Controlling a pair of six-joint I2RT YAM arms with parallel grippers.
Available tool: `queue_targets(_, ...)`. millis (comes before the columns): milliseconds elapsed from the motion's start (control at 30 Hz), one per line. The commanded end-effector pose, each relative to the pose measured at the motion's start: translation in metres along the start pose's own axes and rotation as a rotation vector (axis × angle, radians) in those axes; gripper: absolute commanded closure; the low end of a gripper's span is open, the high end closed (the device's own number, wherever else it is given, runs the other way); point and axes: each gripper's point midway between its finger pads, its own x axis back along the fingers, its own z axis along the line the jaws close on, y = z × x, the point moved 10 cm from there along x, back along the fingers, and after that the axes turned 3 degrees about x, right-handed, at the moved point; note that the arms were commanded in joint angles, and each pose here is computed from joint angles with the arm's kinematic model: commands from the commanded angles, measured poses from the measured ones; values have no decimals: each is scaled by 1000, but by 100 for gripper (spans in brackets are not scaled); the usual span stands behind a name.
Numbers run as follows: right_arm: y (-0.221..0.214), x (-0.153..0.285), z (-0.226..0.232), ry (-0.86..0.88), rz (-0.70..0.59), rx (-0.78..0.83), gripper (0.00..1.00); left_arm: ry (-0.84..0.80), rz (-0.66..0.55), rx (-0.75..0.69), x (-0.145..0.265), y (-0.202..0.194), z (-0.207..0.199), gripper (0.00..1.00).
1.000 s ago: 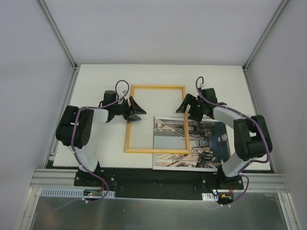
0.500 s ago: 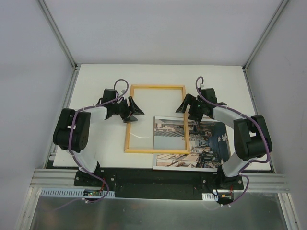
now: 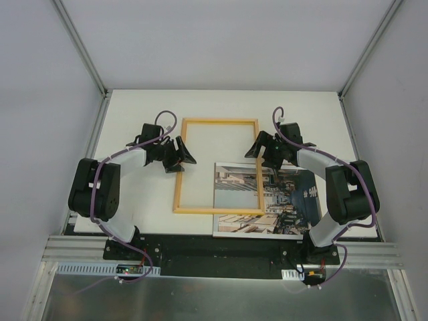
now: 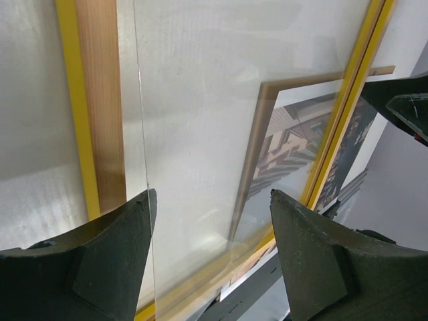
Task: Put the photo into the frame
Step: Place the glass panel in the frame body.
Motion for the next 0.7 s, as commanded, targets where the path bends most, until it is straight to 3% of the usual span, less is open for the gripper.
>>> queue_targets(0,9,9,15,50,-31,35,4,42,-40,-65,13,1,-9,32)
queue_targets(667,9,9,15,46,-29,38,4,141,-75,-72,25,-7,-3,32)
